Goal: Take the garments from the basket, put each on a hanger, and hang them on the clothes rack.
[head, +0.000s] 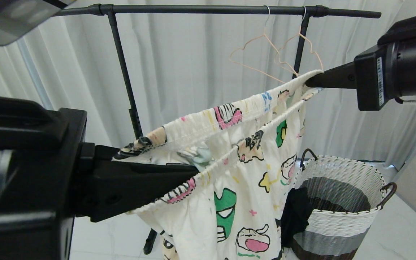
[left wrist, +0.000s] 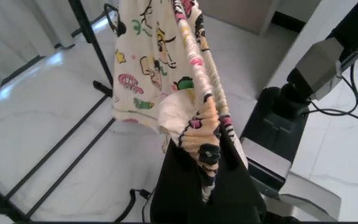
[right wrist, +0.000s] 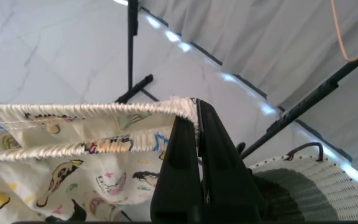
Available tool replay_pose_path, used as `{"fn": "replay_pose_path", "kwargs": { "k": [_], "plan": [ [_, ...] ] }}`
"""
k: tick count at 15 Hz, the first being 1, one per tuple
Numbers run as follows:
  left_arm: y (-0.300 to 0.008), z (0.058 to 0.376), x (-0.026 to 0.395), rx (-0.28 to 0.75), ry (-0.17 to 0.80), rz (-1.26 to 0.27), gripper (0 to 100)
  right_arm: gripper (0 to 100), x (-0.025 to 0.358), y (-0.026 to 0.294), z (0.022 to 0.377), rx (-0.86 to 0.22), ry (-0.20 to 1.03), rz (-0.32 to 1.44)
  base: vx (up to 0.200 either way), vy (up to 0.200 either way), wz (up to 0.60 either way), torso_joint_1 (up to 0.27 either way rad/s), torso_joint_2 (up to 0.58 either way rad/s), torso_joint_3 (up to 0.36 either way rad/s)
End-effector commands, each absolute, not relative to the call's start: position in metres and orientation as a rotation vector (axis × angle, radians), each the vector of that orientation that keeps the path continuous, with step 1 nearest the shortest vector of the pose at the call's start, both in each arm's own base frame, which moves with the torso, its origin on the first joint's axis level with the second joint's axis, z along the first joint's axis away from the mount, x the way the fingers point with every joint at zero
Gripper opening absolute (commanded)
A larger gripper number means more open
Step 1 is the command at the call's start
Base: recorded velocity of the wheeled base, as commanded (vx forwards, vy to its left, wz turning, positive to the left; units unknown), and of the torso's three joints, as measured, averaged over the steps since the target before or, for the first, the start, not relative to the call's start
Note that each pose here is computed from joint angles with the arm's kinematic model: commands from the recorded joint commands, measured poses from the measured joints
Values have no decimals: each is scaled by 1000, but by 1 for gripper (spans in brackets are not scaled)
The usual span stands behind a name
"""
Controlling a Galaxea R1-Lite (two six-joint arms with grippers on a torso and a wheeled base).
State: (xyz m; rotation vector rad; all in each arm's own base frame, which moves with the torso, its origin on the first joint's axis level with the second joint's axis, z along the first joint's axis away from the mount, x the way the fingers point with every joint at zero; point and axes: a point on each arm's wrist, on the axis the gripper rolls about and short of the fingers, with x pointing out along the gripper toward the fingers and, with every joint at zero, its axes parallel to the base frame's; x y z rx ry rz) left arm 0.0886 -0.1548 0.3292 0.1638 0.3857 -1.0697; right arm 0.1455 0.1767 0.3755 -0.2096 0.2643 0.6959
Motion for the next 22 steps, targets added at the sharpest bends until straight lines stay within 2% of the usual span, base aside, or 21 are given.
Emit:
{"fn": "replay_pose_path", "kwargs": {
  "k": [1,3,4,7,9,18,19,22],
  "plan": [
    [-154,329,89,166,387,-1068,0,0,146,178,374,-217,275,696,0,0,0,0,0,0],
    [-155,328,95,175,387,-1014,0,0,138,167,375,-235,304,694,0,0,0,0,0,0],
    [-156,327,110,186,383,-885,0,0,123,149,377,-257,340,694,0,0,0,0,0,0],
    [-162,337,135,161,343,-723,0,0,96,116,378,-292,394,699,0,0,0,0,0,0],
    [-166,343,135,138,303,-749,0,0,95,115,376,-296,399,699,0,0,0,0,0,0],
    [-174,341,133,151,309,-782,0,0,95,119,375,-306,401,712,0,0,0,0,0,0],
    [-176,340,135,150,305,-778,0,100,94,119,375,-306,399,718,0,0,0,0,0,0],
    [-183,337,141,154,299,-737,0,100,87,119,376,-304,388,757,0,0,0,0,0,0]
  ]
}}
